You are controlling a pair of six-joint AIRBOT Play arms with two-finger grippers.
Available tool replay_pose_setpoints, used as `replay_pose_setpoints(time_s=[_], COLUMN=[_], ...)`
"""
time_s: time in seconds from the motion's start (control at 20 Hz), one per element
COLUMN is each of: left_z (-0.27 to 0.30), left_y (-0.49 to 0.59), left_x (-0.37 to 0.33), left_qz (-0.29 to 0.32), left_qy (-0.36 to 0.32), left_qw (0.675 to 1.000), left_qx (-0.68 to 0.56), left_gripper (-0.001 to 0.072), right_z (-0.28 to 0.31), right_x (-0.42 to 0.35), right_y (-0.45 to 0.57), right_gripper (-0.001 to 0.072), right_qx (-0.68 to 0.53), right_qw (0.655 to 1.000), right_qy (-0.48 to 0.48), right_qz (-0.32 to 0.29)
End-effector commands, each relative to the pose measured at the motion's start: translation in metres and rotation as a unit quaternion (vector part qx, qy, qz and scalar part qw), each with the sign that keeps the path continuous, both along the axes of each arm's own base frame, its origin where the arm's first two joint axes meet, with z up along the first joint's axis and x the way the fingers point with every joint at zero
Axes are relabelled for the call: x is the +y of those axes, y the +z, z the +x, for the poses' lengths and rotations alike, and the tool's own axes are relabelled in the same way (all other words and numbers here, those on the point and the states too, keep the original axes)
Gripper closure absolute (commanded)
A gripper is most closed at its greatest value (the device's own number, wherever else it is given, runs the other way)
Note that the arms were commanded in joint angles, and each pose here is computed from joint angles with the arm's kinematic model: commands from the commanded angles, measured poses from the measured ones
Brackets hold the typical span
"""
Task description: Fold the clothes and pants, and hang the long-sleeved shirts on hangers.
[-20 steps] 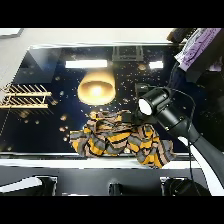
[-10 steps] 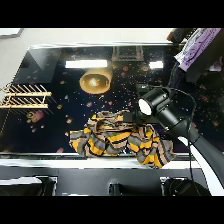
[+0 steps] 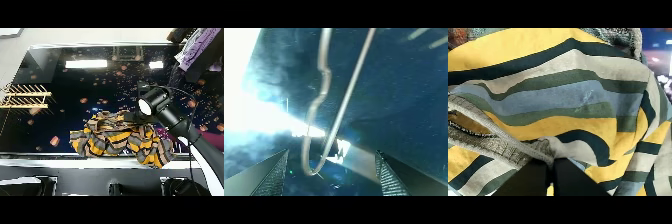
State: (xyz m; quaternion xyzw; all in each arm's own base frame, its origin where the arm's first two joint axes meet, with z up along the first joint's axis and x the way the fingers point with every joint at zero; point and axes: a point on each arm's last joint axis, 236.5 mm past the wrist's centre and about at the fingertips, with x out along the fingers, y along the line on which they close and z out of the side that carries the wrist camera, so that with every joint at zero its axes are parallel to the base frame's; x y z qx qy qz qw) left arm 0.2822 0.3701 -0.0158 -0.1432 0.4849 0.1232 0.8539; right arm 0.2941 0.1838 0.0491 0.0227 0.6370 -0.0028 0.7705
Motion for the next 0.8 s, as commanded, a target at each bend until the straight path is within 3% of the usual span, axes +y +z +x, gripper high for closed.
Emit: replay_pose_setpoints(time_s=[0.0, 0.25, 0.75], left_z=[-0.007, 0.002, 0.011], left_y=[-0.001, -0.036, -0.077], left_x=[0.006, -0.002, -0.011], left_qz=[-0.004, -0.028, 0.0], left_qy=[0.006, -0.015, -0.074], left_qw=[1.0, 0.999, 0.993], left_qx=[0.0, 0.02, 0.088], left_gripper=[0.0107, 0.0107, 0.0113], right_z=[0.001, 0.002, 0.0], right_x=[-0.001, -0.002, -0.01], right_y=[0.0, 0.0, 0.0], right_gripper=[0.0685, 0.0685, 0.0685], right_qx=[-0.002, -0.004, -0.001], right_qw=[1.0, 1.0, 1.0], right_qy=[-0.001, -0.001, -0.003], right_qz=[-0.002, -0.005, -0.021])
